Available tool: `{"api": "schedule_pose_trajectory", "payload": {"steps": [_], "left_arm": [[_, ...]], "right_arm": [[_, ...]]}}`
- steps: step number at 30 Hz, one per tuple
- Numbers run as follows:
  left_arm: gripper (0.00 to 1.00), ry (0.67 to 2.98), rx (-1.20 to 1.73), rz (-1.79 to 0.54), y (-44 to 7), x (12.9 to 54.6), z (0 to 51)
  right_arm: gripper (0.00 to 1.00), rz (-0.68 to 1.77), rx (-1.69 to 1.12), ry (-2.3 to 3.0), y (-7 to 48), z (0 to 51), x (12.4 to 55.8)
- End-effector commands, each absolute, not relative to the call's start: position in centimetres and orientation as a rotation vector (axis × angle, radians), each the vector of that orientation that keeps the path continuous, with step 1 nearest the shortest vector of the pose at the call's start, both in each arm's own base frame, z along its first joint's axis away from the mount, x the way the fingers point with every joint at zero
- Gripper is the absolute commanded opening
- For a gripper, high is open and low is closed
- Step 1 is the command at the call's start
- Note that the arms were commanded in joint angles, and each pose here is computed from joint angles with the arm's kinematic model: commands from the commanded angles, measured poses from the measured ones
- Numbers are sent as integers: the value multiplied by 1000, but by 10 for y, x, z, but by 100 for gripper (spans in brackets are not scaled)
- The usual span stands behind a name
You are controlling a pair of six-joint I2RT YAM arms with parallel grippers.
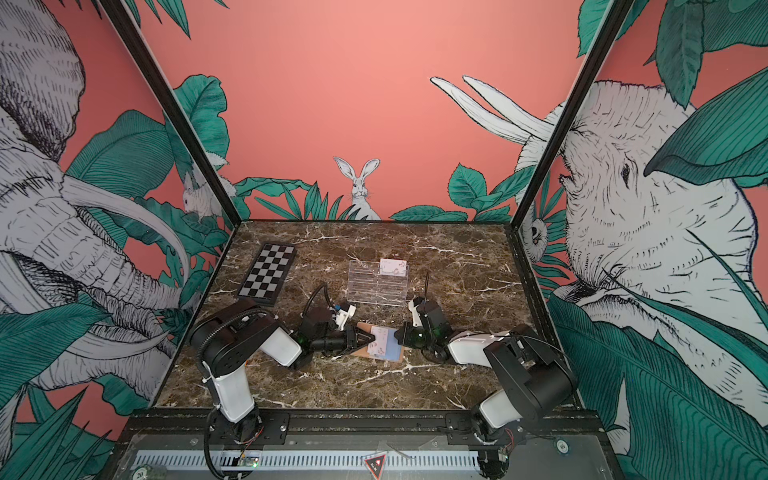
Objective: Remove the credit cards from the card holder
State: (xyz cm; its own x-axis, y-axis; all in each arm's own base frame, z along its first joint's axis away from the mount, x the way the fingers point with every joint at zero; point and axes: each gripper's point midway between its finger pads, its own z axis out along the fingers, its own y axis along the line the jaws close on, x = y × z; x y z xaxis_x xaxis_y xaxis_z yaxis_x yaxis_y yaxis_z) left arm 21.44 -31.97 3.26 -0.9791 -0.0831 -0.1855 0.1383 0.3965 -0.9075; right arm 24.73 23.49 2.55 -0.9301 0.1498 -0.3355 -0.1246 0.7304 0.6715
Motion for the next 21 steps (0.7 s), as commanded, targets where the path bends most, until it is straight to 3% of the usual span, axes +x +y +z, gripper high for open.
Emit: {"api": "schedule_pose_trajectory", "payload": {"steps": [1,10,15,19,21], "left_arm": [[32,2434,33,-1643,-321,218,33],[27,2429,54,-1659,-327,221,36],[17,2441,81,-1666,-333,219,34],[0,2437,76,-1657,-330,219,35],[0,2440,72,-1640,-327,219,35]], "right_arm": [[7,962,22,2659,227,6,233],[7,969,20,2659,229,7,234],[6,971,18,2660,230,7,235],[6,965,18,2662,229,6,234],[6,965,17,2663,230,6,234]]}}
